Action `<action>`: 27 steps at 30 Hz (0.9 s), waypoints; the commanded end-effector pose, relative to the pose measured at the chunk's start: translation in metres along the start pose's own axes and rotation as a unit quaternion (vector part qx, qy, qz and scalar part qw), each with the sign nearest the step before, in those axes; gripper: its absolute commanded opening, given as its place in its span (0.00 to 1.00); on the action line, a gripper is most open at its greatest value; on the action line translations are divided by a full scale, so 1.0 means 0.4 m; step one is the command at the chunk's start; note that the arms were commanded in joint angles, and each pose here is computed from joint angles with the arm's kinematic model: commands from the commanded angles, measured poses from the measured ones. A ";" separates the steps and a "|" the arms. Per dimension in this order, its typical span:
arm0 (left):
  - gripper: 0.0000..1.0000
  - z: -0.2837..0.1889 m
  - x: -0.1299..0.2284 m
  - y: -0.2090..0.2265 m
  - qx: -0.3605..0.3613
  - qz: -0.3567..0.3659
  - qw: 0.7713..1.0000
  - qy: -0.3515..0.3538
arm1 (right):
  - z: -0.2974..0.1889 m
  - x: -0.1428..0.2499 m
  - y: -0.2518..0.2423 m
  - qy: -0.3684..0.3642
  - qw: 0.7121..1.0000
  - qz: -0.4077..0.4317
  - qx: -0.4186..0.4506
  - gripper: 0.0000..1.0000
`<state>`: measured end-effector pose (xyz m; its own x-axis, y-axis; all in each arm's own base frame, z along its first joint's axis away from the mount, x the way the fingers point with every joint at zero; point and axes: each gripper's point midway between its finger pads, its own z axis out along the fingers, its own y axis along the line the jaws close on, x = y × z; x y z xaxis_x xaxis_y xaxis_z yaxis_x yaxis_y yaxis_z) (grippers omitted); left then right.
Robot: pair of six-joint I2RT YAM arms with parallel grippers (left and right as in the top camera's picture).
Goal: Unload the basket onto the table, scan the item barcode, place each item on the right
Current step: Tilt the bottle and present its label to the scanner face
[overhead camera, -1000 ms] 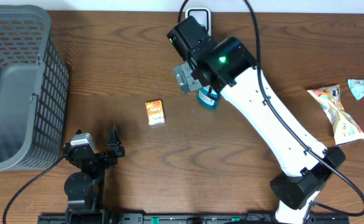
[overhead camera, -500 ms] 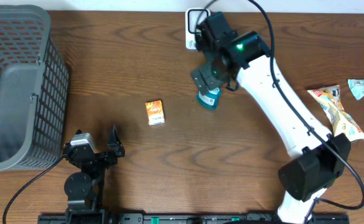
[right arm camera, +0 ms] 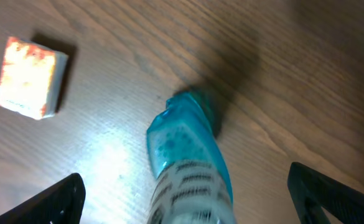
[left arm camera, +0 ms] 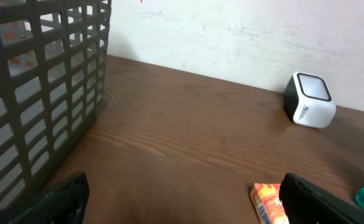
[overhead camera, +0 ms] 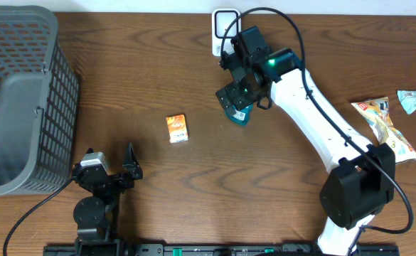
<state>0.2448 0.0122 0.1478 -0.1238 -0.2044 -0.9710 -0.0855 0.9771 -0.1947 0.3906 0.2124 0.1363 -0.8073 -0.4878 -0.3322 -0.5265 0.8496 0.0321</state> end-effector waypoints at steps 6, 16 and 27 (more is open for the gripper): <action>0.98 0.005 0.044 0.013 -0.009 -0.004 1.000 0.023 | 0.093 0.019 0.000 0.021 1.000 -0.011 -0.003 0.99; 0.98 0.005 0.044 0.013 -0.009 -0.004 1.000 0.023 | 0.152 0.030 -0.004 0.039 0.999 -0.011 0.001 0.56; 0.98 0.005 0.044 0.013 -0.009 -0.004 1.000 0.023 | 0.146 0.060 0.011 0.061 0.998 -0.009 -0.015 0.03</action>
<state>0.2448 0.0122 0.1478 -0.1238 -0.2044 -0.9710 -0.0855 0.9771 -0.1947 0.4012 0.2161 0.0966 -0.8042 -0.5136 -0.2993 -0.5431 0.8395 0.0188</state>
